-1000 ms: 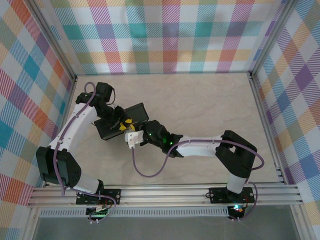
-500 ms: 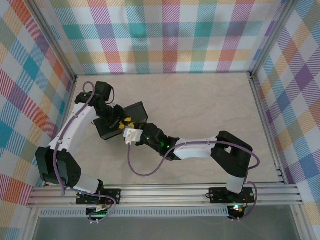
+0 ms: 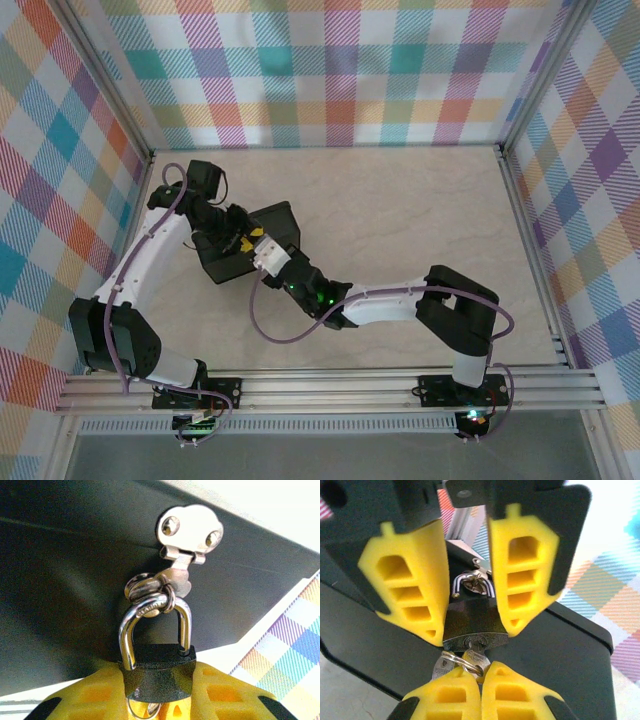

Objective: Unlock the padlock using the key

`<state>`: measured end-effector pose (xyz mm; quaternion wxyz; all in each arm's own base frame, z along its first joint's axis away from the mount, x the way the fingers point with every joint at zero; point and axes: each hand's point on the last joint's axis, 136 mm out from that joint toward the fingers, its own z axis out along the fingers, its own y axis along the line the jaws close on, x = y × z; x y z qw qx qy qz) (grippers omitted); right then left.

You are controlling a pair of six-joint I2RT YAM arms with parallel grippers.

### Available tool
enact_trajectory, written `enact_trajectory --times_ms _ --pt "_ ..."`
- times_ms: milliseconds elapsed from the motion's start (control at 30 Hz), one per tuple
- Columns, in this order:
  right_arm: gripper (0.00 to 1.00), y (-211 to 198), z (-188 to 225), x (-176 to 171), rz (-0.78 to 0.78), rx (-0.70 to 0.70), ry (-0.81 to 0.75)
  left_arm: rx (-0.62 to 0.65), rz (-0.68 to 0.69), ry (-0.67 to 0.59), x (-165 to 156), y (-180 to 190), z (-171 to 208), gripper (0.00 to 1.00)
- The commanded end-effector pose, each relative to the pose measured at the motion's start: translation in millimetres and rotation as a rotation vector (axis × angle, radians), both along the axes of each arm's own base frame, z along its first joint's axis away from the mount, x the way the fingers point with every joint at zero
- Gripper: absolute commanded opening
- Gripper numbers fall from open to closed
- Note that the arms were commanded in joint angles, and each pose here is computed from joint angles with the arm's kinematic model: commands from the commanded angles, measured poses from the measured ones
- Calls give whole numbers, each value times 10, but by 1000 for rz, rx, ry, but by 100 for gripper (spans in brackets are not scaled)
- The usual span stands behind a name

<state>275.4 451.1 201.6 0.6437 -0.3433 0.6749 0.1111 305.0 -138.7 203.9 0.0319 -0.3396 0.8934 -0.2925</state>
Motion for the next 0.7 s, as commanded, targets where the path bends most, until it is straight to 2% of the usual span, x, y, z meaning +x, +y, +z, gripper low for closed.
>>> enact_trajectory --times_ms 0,167,333,400,667 --pt "0 24 1096 5 -41 508 30 -50 -25 18 -107 -112 20 0" --pt "0 28 937 6 -57 557 145 -50 -22 20 -111 -110 11 0" --pt "0 -97 807 25 -104 540 160 -51 -25 30 -122 -110 -9 0" --pt "0 -161 759 41 -128 532 169 -58 -32 32 -114 -111 -1 8" --pt "0 -374 628 178 -195 558 225 -75 -12 -2 -76 21 110 16"
